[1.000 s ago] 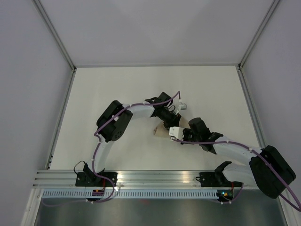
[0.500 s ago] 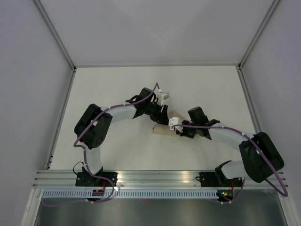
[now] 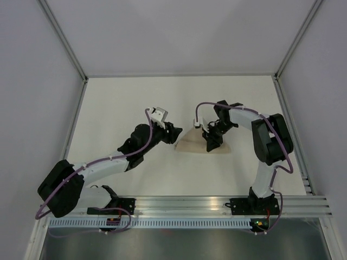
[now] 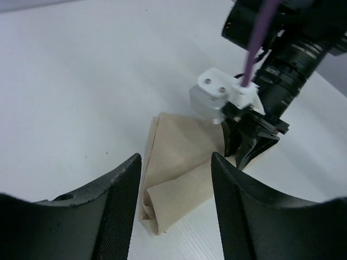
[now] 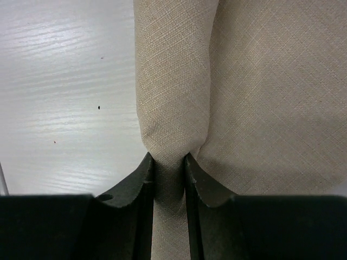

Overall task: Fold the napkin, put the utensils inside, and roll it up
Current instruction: Roll the napkin with the utensil

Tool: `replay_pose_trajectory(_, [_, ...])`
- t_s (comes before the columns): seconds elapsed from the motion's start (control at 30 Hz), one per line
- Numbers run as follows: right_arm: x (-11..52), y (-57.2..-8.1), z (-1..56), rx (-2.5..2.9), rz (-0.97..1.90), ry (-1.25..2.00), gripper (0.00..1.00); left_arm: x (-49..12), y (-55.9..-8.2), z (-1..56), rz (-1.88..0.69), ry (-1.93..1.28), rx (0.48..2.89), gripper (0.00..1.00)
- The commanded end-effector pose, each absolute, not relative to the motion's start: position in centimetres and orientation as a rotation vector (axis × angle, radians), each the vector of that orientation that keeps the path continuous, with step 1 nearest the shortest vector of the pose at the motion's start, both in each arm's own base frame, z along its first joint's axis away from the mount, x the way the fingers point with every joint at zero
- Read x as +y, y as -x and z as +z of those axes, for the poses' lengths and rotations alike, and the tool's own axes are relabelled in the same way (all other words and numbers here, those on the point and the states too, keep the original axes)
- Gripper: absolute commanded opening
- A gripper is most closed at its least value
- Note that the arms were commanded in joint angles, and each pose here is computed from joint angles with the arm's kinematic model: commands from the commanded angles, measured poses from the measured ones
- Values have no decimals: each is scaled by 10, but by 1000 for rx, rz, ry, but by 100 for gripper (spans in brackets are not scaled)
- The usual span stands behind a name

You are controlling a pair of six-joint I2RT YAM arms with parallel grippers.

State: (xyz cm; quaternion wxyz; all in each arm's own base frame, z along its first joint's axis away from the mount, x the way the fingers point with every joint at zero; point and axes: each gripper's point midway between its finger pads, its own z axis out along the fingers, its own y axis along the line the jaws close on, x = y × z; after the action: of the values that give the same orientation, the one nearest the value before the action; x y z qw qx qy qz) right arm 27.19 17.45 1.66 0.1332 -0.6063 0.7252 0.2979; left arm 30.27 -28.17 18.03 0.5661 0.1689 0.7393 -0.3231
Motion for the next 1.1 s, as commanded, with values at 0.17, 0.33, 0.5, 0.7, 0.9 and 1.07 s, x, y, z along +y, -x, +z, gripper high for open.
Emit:
replay_pose_trajectory(0.17, [160,-253,-19,2284,1061,1846,15,-310,-283,199,-363,-685,1479,63])
replay_pose_trajectory(0.33, [160,-260,-25,2329,1066,1826,16,-346,-266,169,-268,-1021,1466,64])
replay_pose_trajectory(0.5, [162,-262,-30,2363,1096,1791,17,-381,-246,130,-187,-1334,1422,64])
replay_pose_trajectory(0.7, [163,-263,-35,2390,1124,1768,16,-398,-239,90,-142,-1450,1377,66])
replay_pose_trajectory(0.9, [163,-264,-37,2404,1128,1758,17,-402,-242,66,-113,-1508,1350,70])
replay_pose_trajectory(1.07, [163,-263,-39,2414,1133,1749,17,-402,-251,42,-97,-1533,1370,74])
